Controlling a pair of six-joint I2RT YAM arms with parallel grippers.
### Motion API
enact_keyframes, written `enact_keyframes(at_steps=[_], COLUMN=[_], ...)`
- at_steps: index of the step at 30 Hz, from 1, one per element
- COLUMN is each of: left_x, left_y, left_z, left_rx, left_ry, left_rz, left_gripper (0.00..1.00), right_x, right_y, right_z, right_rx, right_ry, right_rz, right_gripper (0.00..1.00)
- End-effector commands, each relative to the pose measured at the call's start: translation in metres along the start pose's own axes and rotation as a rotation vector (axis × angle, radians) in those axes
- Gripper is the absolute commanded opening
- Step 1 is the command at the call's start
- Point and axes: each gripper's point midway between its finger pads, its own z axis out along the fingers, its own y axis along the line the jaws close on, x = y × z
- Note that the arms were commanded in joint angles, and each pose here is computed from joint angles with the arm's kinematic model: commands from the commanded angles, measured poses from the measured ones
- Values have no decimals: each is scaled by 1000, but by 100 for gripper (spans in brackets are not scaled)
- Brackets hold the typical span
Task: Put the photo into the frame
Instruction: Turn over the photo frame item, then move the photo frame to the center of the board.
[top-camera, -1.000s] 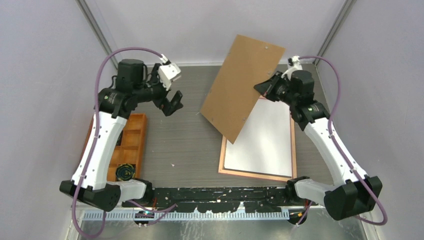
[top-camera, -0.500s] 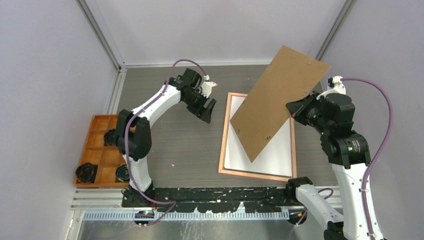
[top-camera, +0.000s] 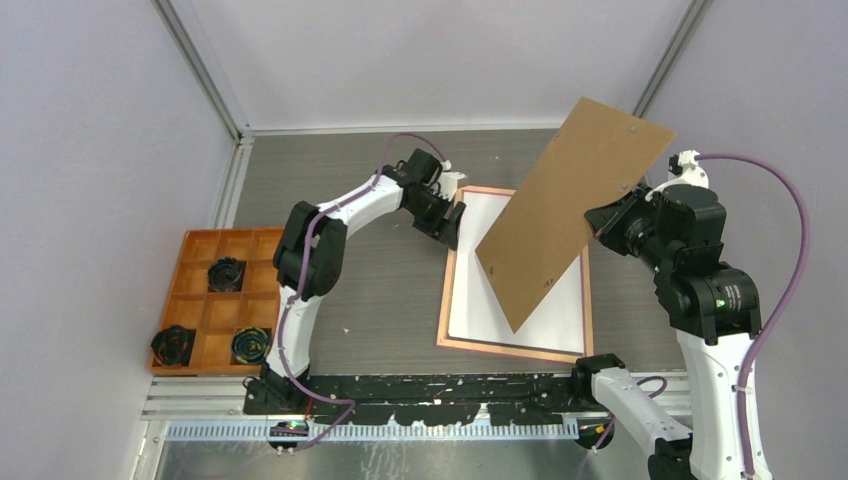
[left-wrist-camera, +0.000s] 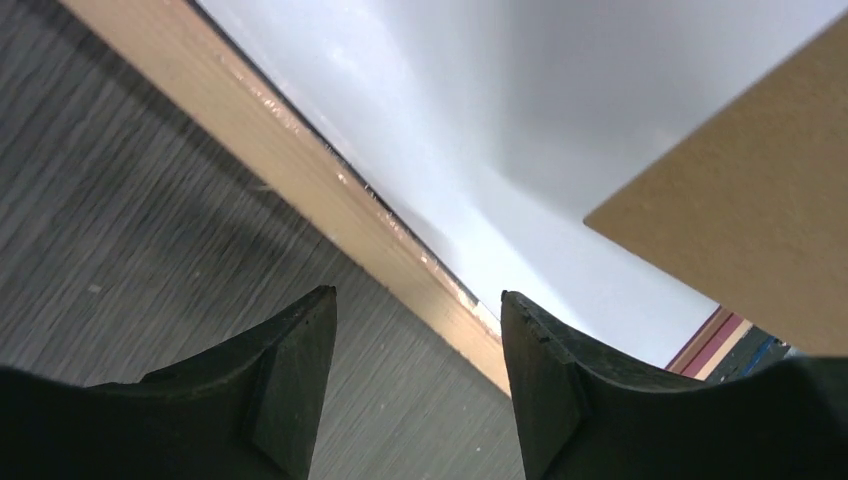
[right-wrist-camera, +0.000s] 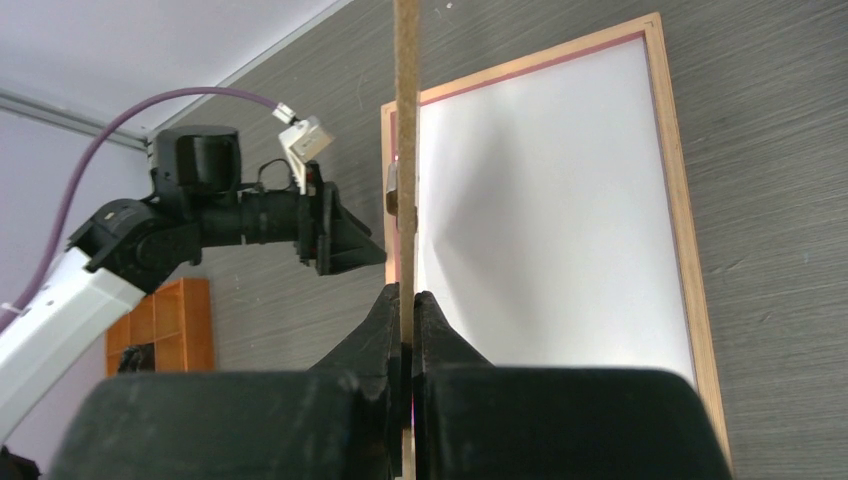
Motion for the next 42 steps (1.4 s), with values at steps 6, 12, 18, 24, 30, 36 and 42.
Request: enact_keyframes(at_steps=[6, 12, 18, 24, 30, 36, 42], left_x=[-15, -15, -11, -9, -2, 19, 46], left_y=[8, 13, 25, 47, 73, 98, 122], left_z=[19, 19, 17, -2, -36, -62, -95], left_rx=[-22, -52, -124, -252, -326, -383, -469], left_ry=[-30, -23, -23, -60, -104, -114, -161], left_rz=[19, 22, 17, 21, -22, -106, -211], left_gripper=[51, 35, 26, 16, 9, 1, 1], right_x=[-32, -29, -24, -16, -5, 7, 24], right_y=[26, 32, 34, 37, 41, 59, 84], right_z=[-23, -22, -16, -3, 11, 24, 43], right_rx=[-106, -135, -152, -171, -205, -313, -459], right_ry=[-120, -101, -83, -44, -6, 62, 177], right_rz=[32, 39, 47, 52, 74, 92, 135], right_gripper=[1, 1, 1, 1, 1, 1, 0])
